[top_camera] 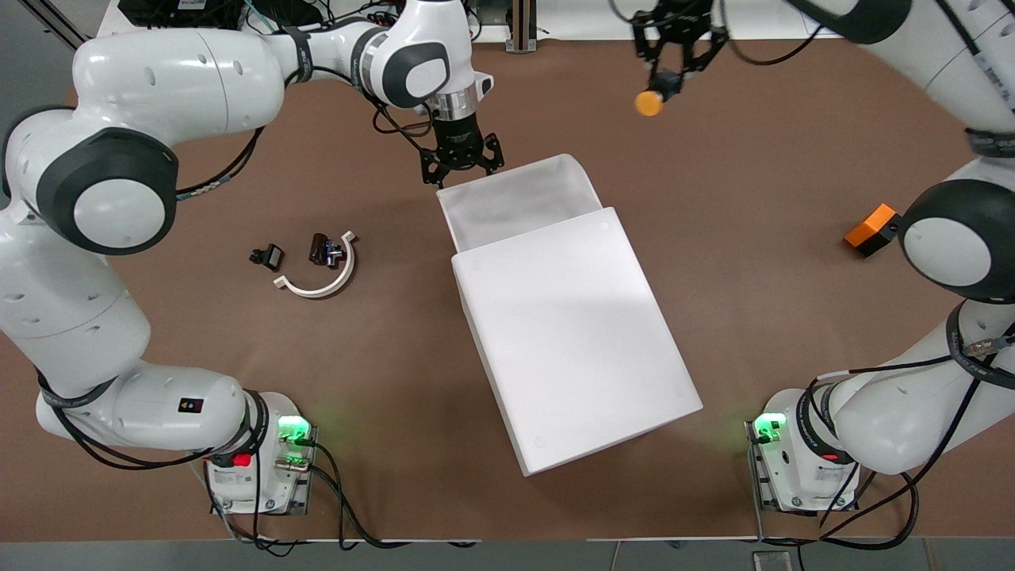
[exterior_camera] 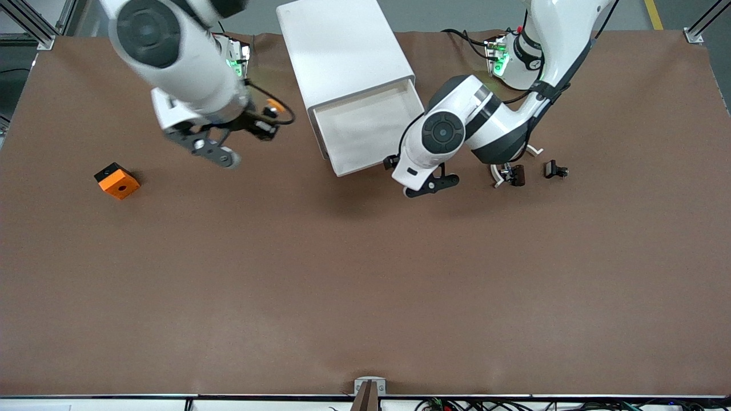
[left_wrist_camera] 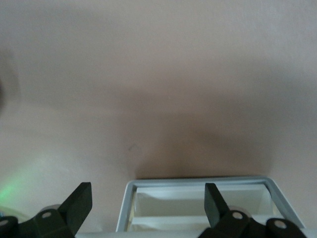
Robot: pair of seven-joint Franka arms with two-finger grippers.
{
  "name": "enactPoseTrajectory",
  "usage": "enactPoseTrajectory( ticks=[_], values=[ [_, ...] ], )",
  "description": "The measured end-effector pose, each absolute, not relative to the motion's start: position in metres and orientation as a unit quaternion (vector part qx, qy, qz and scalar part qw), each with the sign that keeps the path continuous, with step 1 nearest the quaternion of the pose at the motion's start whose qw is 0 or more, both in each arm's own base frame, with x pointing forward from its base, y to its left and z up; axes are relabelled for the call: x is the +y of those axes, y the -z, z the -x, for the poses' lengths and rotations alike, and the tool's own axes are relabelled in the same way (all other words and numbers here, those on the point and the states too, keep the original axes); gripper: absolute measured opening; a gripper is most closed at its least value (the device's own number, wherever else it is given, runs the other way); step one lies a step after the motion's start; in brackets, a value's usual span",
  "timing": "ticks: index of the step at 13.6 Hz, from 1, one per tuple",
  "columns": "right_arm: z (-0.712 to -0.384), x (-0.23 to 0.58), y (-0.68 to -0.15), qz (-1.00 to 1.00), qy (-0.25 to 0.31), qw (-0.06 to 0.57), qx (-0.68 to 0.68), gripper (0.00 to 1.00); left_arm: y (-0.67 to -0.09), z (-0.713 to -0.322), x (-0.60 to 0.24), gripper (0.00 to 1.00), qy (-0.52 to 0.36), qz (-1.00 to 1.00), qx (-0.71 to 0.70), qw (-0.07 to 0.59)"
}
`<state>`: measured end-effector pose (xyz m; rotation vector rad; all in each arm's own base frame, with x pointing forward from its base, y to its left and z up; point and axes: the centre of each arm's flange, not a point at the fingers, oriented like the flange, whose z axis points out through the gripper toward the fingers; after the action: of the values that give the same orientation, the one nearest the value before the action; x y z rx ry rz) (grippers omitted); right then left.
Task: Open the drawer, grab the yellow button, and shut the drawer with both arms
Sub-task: 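Lift the button out with the right gripper while the left gripper pushes the drawer, then carry the button toward the orange block while the left gripper closes the drawer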
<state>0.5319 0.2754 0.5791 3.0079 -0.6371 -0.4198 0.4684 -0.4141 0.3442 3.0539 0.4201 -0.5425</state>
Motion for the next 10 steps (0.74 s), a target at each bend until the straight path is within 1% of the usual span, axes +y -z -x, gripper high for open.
enactPoseTrajectory(
  ticks=[2,4,6,10],
  values=[
    [-0.552,0.210,-0.564,-0.975,0.148,0.017,-0.162,0.41,-0.346,-0.452,-0.427,1.00,0.178,-0.975,0.130,0.004],
    [-0.568,0.160,-0.543,-0.980,0.147,0.029,-0.131,0.41,-0.345,-0.436,-0.438,1.00,0.184,-0.976,0.119,0.001],
    [-0.583,0.124,-0.515,-0.986,0.129,0.036,-0.096,0.41,-0.344,-0.419,-0.448,1.00,0.190,-0.976,0.103,-0.002],
    [-0.603,0.033,-0.444,-0.995,0.087,0.022,-0.035,0.41,-0.349,-0.388,-0.469,1.00,0.196,-0.977,0.084,-0.003]
  ],
)
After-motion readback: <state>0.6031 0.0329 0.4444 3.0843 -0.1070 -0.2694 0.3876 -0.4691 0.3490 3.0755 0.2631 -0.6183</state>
